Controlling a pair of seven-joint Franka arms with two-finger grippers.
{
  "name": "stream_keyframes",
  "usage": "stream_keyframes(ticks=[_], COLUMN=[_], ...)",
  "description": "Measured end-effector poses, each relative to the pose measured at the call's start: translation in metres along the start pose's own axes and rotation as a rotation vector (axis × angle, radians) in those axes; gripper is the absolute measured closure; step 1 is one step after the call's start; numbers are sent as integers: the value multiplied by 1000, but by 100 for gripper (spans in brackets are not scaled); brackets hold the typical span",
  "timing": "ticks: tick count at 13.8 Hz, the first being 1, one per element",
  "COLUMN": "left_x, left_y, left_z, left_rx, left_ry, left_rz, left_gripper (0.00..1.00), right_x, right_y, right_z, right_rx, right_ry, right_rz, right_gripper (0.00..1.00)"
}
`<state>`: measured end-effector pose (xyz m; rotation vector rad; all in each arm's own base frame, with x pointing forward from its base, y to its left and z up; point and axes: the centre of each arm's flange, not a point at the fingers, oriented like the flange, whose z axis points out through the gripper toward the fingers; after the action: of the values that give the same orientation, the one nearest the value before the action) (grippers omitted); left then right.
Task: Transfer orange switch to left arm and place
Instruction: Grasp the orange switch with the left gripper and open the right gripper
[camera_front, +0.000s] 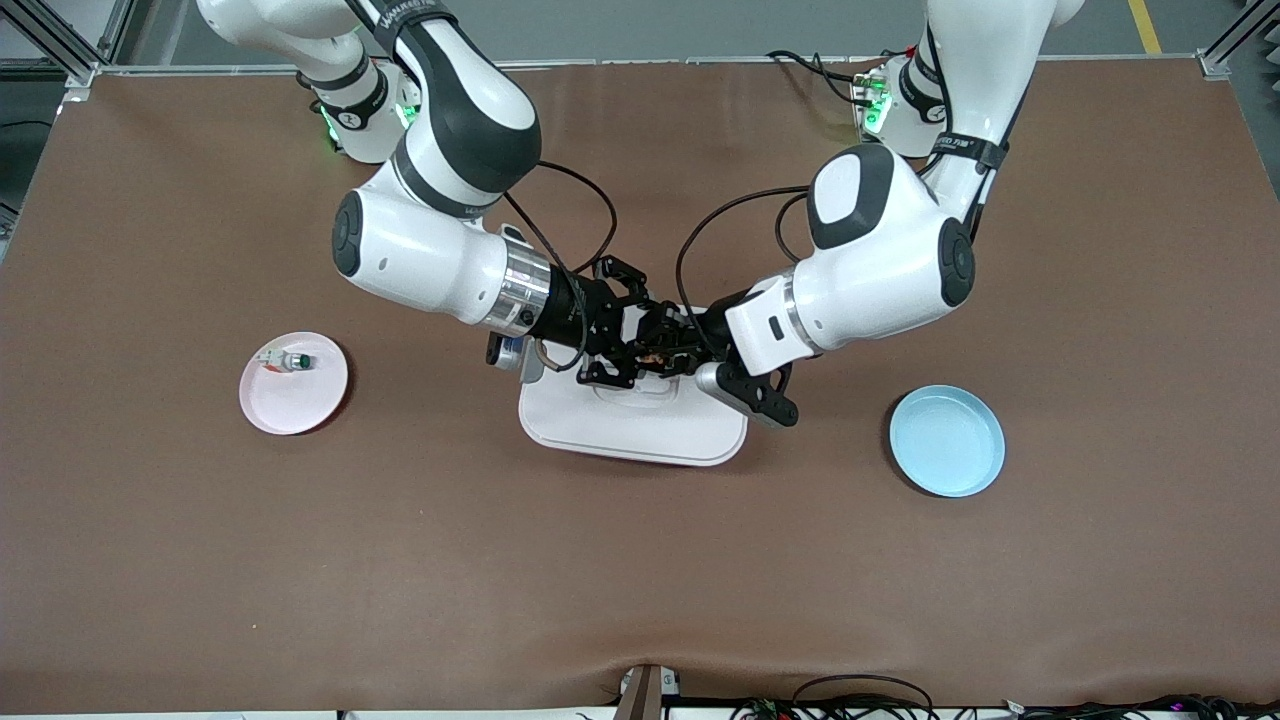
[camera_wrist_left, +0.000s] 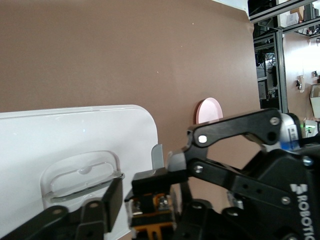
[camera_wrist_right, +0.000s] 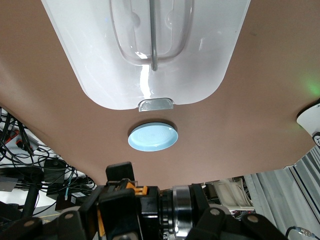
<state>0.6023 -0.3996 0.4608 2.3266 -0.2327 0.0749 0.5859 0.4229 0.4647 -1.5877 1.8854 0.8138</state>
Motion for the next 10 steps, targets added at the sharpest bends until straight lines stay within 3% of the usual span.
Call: stream_keyframes(ticks=[1, 10], left_x=[1, 2], left_y=[0, -2], left_z=[-1, -4], left_rx=[-5, -6], left_ry=[4, 7], left_rz=[-15, -2], left_gripper=[63, 63], right_x=[-1, -3], right_y=[0, 0], right_z=[0, 1], right_rx=[8, 19], right_ry=[-3, -8], right_rz=[0, -3], right_gripper=[27, 27])
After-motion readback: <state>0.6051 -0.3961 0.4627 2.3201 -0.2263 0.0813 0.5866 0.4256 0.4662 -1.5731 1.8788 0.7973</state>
